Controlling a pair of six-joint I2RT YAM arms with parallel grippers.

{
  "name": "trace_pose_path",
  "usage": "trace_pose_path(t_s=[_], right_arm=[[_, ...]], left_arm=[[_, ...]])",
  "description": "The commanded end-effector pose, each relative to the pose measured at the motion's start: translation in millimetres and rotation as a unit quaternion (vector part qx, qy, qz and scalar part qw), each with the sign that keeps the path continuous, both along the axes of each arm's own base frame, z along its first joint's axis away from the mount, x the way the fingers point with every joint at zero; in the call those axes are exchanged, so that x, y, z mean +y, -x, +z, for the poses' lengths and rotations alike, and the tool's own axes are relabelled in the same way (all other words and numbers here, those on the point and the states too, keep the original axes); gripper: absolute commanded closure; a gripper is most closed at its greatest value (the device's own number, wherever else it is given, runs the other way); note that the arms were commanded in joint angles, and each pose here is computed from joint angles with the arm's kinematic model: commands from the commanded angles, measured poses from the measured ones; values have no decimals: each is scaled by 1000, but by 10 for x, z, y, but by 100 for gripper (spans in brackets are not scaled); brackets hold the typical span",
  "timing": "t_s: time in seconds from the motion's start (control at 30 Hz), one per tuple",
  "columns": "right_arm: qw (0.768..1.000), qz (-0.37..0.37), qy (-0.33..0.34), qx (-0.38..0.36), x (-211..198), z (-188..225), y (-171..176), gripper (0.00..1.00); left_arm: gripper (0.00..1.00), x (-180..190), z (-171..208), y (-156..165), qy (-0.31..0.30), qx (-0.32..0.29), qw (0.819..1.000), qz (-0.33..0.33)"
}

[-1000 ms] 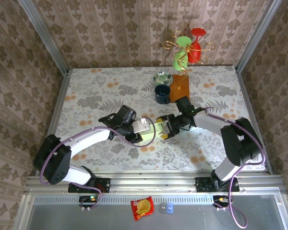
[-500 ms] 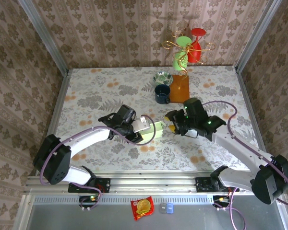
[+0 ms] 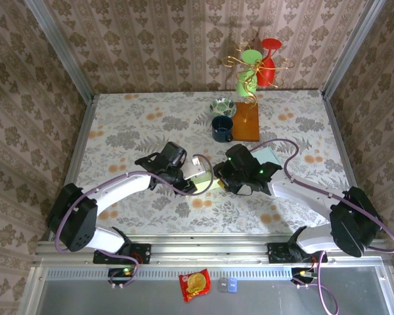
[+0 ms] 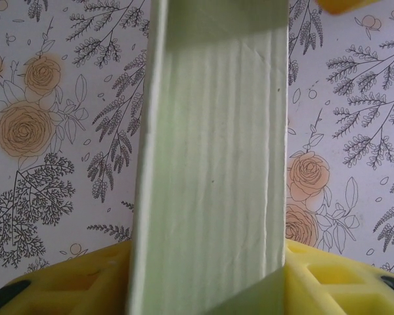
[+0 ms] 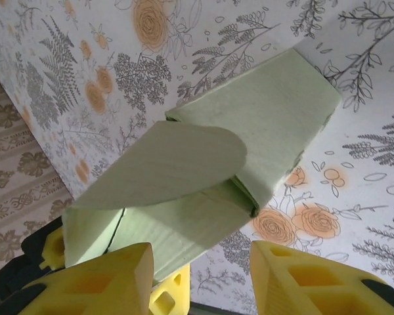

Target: Fold the paper box

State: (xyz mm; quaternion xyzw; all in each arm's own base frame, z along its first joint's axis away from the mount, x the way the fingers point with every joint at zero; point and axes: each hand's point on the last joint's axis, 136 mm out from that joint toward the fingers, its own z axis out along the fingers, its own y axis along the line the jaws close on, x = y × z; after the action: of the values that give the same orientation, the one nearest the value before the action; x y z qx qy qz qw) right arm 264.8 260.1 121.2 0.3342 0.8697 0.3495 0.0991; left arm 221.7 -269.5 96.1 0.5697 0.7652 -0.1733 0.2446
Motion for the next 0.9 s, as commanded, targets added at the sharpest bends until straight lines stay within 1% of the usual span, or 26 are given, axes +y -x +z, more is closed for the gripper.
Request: trace_pose_path(t_s=[0.0, 0.1, 0.13, 0.23, 0.3, 0.43, 0.63, 0.73, 0.77, 0.83, 0.87], right_arm=[[999, -26, 7, -25, -12, 11, -125, 56], [999, -29, 13, -24, -17, -18, -140, 58], [999, -28, 24, -10, -17, -134, -131, 58], [999, -27, 36, 10, -41, -228, -83, 64], [998, -27, 48, 30, -81, -295, -24, 65], [997, -28, 61, 41, -123, -325, 12, 69], [997, -19, 59, 34, -102, -223, -6, 70], [998, -2, 57, 12, -98, -49, -43, 67], [998, 9, 58, 2, -106, 10, -63, 65], [997, 38, 45, -49, -108, 276, -116, 58], [993, 62, 42, -87, -120, 417, -157, 57]], left_arm=[[48, -30, 53, -17, 5, 14, 1000, 5], [48, -50, 55, -22, 6, 15, 1000, 4], [48, -53, 63, -26, 7, 15, 1000, 5], [48, -55, 65, -31, 7, 14, 1000, 4], [47, -62, 72, -26, 7, 14, 1000, 1], [48, -69, 69, -23, 8, 13, 1000, 0], [50, -87, 80, -19, 6, 8, 1000, -4], [52, -90, 96, -15, 7, 5, 1000, -8], [52, -86, 96, -8, 6, 4, 1000, -10], [53, -80, 99, -1, 4, 0, 1000, -15], [53, -78, 108, -2, 4, -3, 1000, -17]])
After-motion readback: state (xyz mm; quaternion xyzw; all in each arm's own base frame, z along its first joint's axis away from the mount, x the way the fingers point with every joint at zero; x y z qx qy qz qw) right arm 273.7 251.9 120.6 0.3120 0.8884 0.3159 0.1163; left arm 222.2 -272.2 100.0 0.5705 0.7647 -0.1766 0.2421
